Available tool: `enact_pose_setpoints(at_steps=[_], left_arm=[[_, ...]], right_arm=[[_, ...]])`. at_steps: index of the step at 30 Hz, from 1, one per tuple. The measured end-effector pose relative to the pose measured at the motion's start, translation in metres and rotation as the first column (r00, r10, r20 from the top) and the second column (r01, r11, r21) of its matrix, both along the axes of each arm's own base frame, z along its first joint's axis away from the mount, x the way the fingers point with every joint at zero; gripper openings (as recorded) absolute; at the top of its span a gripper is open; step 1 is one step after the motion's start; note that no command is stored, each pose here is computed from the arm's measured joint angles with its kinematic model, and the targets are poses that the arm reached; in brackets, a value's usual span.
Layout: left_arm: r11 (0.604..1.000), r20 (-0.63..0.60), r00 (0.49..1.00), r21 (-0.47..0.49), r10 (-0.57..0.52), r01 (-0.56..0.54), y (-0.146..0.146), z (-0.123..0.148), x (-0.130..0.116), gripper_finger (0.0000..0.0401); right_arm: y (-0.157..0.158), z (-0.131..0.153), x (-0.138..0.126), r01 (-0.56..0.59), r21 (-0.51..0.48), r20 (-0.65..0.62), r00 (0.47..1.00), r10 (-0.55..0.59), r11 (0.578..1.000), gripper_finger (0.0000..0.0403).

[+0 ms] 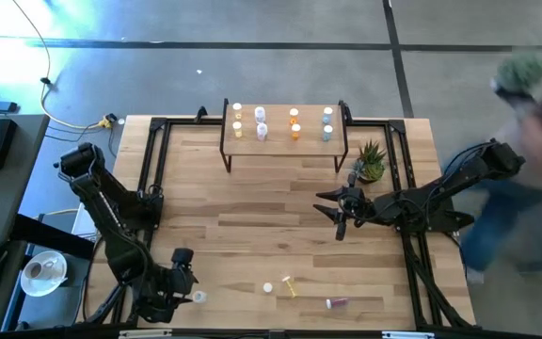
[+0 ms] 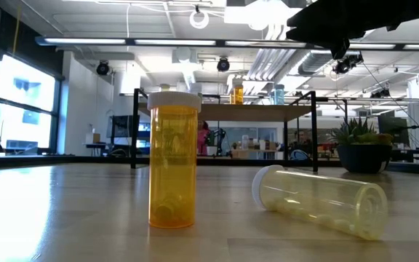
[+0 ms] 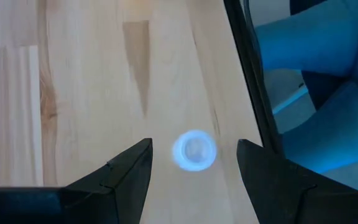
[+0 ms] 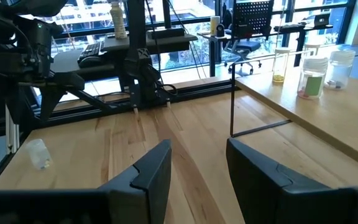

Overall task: Pick and place medicine bottles onto shelf by color
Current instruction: Put the transparent pill bottle on the shelf aligned with the other transparent pill bottles

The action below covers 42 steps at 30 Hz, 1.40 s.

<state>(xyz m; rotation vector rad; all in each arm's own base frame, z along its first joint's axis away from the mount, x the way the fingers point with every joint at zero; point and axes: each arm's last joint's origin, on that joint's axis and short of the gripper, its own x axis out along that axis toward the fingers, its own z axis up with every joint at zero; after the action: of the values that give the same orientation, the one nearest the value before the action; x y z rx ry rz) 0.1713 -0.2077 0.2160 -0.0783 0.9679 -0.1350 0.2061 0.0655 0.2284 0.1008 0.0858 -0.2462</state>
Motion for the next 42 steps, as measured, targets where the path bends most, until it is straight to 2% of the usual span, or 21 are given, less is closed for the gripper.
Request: enact_pose_setpoints(at_steps=[8, 12, 23, 28, 32, 42], left_arm=[[1.000, 0.012, 1.000, -0.007, 0.007, -0.007, 0.000, 0.001, 0.001, 0.0223], [0.999, 0.021, 1.000, -0.045, 0.015, -0.014, -0.002, 0.002, 0.003, 0.0223], [0.999, 0.033, 0.999, -0.029, 0.029, -0.028, -0.002, 0.001, 0.003, 0.0223], [0.999, 0.002, 0.999, 0.005, 0.033, -0.033, -0.008, -0.014, 0.007, 0.0223], [1.000, -0.020, 1.000, -0.010, 0.018, -0.018, -0.016, -0.025, 0.012, 0.0223], [0.999, -0.044, 0.998, -0.011, 0.038, -0.038, -0.019, -0.034, 0.014, 0.0223]], right_arm=[[0.000, -0.002, 0.000, 0.002, 0.016, -0.011, 1.000, -0.002, 1.000, 0.0147], [0.000, -0.002, 0.000, 0.002, 0.015, -0.012, 1.000, -0.002, 1.000, 0.0147], [0.000, -0.002, 0.000, 0.003, 0.015, -0.012, 1.000, -0.002, 1.000, 0.0147], [0.000, -0.002, 0.000, 0.002, 0.014, -0.014, 1.000, -0.002, 1.000, 0.0147], [0.000, -0.002, 0.000, 0.003, 0.014, -0.015, 1.000, -0.002, 1.000, 0.0147], [0.000, -0.002, 0.000, 0.002, 0.013, -0.017, 1.000, -0.002, 1.000, 0.0147]])
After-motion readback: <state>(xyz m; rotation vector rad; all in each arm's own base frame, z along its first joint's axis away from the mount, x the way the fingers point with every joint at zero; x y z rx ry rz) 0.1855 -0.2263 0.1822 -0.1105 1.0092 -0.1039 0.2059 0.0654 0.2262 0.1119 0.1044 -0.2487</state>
